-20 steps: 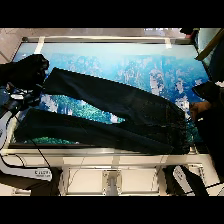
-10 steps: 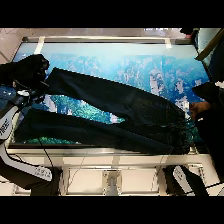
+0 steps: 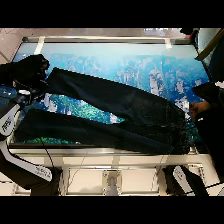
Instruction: Fold the clothes and pants, and hang the long-sleeved shirts on hangers.
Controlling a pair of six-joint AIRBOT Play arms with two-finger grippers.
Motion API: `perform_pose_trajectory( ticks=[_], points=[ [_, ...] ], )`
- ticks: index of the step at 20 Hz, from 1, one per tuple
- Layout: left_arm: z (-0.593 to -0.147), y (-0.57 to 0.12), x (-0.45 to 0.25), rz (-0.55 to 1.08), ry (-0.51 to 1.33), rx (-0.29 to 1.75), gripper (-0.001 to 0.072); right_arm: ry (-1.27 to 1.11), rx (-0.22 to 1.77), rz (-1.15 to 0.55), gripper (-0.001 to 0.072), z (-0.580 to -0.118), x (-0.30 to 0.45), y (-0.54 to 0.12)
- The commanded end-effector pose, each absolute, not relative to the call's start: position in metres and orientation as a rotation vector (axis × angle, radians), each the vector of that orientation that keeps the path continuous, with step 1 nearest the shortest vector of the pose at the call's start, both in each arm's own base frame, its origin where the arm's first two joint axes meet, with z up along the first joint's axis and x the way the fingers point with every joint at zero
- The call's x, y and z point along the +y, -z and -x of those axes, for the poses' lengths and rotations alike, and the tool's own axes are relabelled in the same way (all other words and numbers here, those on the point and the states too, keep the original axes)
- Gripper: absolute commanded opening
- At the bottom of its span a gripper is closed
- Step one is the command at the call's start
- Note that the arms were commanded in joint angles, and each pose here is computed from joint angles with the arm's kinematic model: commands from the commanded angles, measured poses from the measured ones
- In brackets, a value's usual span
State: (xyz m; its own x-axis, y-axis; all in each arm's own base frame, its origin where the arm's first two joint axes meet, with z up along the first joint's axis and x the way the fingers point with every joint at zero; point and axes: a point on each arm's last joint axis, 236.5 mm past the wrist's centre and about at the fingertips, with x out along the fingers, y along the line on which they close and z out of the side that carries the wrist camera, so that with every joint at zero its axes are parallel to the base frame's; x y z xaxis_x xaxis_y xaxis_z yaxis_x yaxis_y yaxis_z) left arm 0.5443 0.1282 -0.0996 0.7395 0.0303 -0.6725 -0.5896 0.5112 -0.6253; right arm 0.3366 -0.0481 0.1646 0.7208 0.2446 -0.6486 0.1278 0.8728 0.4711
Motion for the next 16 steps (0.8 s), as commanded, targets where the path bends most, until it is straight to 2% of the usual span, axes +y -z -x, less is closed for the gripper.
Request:
perform_pose_trajectory(
  ticks=[1,2,5,7,11,16],
  points=[
    [-0.555,0.099,0.116,0.998,-0.363,0.680,0.0064,-0.069,0.773,-0.519,0.0344,-0.337,-0.048,-0.164],
    [-0.556,0.096,0.116,0.990,-0.358,0.676,0.0021,-0.069,0.774,-0.519,0.0343,-0.337,-0.048,-0.164],
    [-0.555,0.073,0.126,0.972,-0.346,0.642,0.0020,-0.058,0.781,-0.508,0.0343,-0.335,-0.051,-0.162],
    [-0.546,0.049,0.139,0.890,-0.325,0.643,0.0019,-0.024,0.812,-0.470,0.0343,-0.330,-0.059,-0.154],
    [-0.496,0.027,0.169,0.674,-0.306,0.790,0.0020,0.083,0.958,-0.390,0.0343,-0.303,-0.082,-0.123],
    [-0.417,0.067,0.211,0.668,-0.489,0.967,0.0021,0.066,1.014,-0.429,0.0343,-0.296,-0.074,-0.100]
  ],
)
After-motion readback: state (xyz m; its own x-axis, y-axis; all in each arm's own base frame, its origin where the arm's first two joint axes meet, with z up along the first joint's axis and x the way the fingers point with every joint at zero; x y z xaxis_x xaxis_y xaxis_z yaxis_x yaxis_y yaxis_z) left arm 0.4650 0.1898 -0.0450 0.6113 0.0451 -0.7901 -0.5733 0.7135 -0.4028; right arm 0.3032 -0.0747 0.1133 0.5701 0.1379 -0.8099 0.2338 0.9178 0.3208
